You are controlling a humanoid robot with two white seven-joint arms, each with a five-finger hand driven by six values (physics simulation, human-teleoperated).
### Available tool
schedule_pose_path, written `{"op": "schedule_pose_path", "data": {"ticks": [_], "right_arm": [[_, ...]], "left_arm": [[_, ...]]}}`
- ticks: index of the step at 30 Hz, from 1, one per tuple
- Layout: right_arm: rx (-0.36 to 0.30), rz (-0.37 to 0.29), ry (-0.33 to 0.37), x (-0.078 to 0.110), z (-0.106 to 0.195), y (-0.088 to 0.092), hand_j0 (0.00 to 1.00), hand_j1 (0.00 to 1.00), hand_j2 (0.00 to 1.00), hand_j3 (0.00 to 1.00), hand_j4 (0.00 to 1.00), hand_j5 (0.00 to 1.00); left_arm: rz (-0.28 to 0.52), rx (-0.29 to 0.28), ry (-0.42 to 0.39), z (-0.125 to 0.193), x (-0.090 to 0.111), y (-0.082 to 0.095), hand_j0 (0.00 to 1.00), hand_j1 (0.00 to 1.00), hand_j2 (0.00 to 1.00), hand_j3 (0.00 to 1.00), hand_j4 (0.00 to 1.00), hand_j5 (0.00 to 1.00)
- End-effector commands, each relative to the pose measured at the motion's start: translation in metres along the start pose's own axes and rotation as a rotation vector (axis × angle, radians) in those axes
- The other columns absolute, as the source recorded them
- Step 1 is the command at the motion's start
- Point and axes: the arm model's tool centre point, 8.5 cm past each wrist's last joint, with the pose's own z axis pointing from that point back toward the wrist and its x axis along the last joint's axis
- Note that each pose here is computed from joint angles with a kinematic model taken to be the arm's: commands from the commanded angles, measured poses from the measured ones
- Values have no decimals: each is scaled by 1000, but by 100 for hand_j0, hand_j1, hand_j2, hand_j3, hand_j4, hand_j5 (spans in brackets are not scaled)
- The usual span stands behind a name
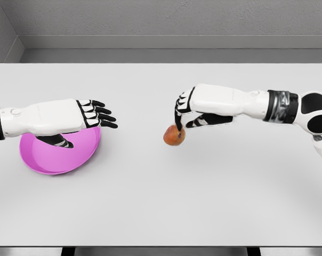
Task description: Put the apple on the plate with both arms
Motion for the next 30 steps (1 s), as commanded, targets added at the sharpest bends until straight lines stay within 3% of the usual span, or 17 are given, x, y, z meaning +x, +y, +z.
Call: {"op": "schedule_pose_path", "data": {"ticks": [1, 4, 5, 6, 10, 14, 17, 19, 20, 22, 27, 29, 30], "right_arm": [[19, -114, 10, -21, -25, 33, 34, 34, 34, 34, 34, 34], [6, -160, 37, -34, -30, 41, 36, 36, 36, 36, 36, 36], [-37, -171, 72, -44, -19, 34, 86, 86, 86, 86, 86, 86], [-76, -180, 104, -53, -10, 28, 100, 100, 100, 100, 100, 100], [-190, -180, 172, -65, 25, 11, 100, 100, 100, 100, 100, 100], [-240, -162, 261, -73, 71, 1, 100, 100, 100, 100, 100, 100], [-357, -161, 337, -77, 115, -6, 100, 100, 100, 100, 100, 100], [-380, -149, 386, -77, 141, -10, 100, 100, 100, 100, 100, 100], [-381, -162, 398, -79, 145, -4, 100, 100, 100, 100, 100, 100], [-382, -189, 421, -86, 150, 3, 100, 100, 100, 100, 100, 100], [-373, -197, 427, -87, 150, 7, 100, 100, 100, 100, 100, 100], [-370, -193, 431, -87, 152, 6, 100, 100, 100, 100, 100, 100], [-368, -193, 434, -87, 152, 7, 100, 100, 100, 100, 100, 100]], "left_arm": [[4, 4, 0, 0, 0, 1, 100, 100, 100, 100, 100, 100], [5, 4, 1, 0, 0, 1, 100, 100, 100, 100, 100, 100], [4, 5, 2, 1, 0, 1, 100, 100, 100, 100, 100, 100], [4, 5, 2, 1, 0, 1, 100, 100, 100, 100, 100, 100], [3, 3, 2, 1, 0, 1, 100, 100, 100, 100, 100, 100], [1, 6, -1, -1, 0, 2, 100, 100, 100, 100, 100, 100], [-28, -4, -8, -8, -3, 14, 100, 100, 100, 100, 100, 100], [-65, 17, -24, -13, -1, 30, 100, 100, 100, 100, 100, 100], [-61, 9, -29, -15, -1, 28, 100, 100, 100, 100, 100, 100], [-52, -43, -1, -1, -4, 17, 100, 100, 100, 100, 100, 100], [-75, -272, 13, 4, -4, 0, 100, 100, 100, 100, 100, 100], [-68, -266, -66, -28, 8, -4, 100, 100, 100, 100, 100, 100], [-72, -263, -62, -27, 7, -2, 100, 100, 100, 100, 100, 100]]}}
